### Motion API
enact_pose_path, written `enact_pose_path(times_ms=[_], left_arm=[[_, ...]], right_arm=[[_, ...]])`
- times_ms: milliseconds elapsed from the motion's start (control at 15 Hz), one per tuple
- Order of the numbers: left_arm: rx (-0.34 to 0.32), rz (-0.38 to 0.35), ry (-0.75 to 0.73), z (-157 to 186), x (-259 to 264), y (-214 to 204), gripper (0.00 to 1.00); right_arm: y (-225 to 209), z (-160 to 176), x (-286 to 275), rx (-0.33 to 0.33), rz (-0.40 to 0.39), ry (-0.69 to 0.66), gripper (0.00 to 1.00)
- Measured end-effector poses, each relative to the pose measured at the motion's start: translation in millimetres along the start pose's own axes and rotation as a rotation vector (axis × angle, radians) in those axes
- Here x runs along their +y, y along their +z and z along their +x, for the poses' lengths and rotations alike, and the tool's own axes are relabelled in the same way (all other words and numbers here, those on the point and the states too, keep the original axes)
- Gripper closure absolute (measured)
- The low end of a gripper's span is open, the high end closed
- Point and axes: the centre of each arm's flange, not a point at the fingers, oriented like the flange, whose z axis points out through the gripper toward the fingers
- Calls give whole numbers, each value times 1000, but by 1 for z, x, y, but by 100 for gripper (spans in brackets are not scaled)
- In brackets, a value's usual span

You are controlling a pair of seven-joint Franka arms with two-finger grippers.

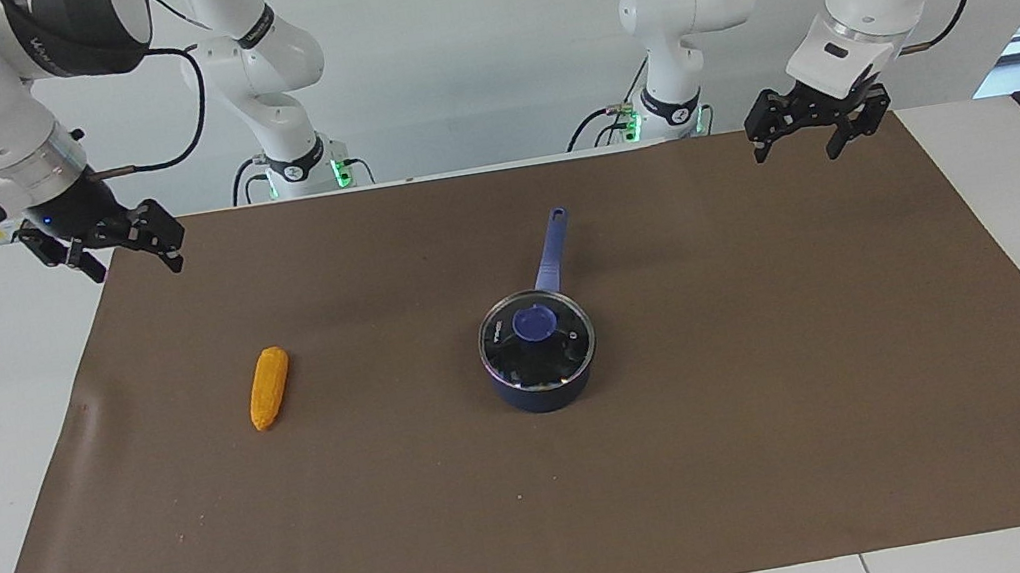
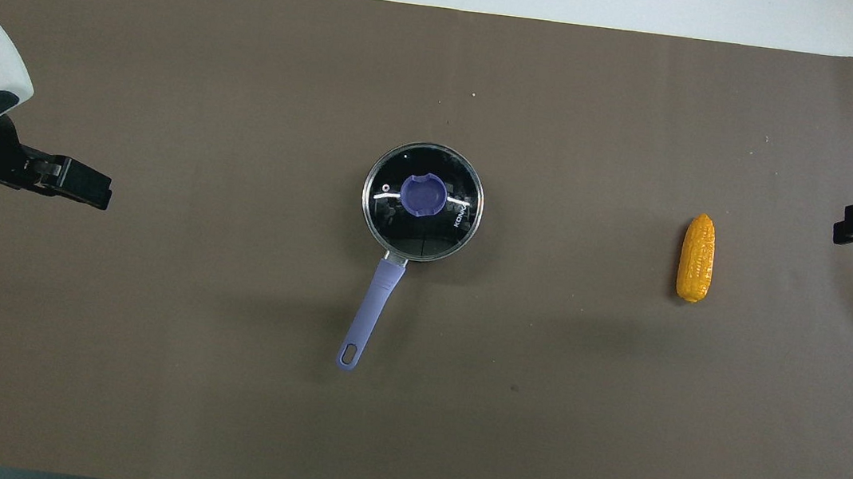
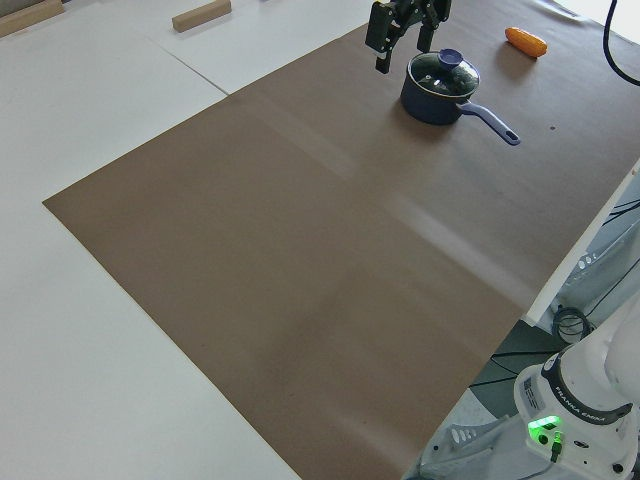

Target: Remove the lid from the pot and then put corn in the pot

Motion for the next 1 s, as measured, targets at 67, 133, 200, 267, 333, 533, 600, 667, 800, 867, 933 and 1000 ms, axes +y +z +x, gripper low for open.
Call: enact_pose_path(times_ms=[67, 133, 200, 267, 333, 533, 600, 667, 800, 867, 933, 1000], left_arm=[[0, 0, 1, 0, 0, 0, 0], [0, 0, 2, 0, 1, 0, 0], [2, 0, 3, 0, 2, 0, 0], [2, 0, 3, 0, 2, 0, 0], [1, 0, 4, 0, 2, 0, 0], [-15, 0, 1, -2, 4, 0, 0], [-20, 0, -19, -3, 5, 0, 0], [-21, -2, -50, -3, 12, 0, 0], [-13, -10, -80, -2, 49, 1, 0], [-5, -17, -89, -1, 77, 3, 0], [9, -25, -109, 1, 109, 7, 0], [13, -41, -134, 4, 138, 13, 0]], right_arm=[[0, 0, 0, 0, 0, 0, 0], [0, 0, 0, 0, 0, 0, 0], [0, 0, 0, 0, 0, 0, 0], [0, 0, 0, 0, 0, 0, 0], [0, 0, 0, 0, 0, 0, 0], [-2, -1, -1, 4, 0, -1, 0], [-3, -2, -1, 6, 1, -1, 0], [-2, -3, -2, 4, 5, -3, 0], [8, -3, -6, 26, 22, -8, 0], [21, -3, -8, 53, 26, -11, 0], [40, -4, -11, 71, 27, -15, 0], [62, -7, -13, 74, 26, -17, 0]])
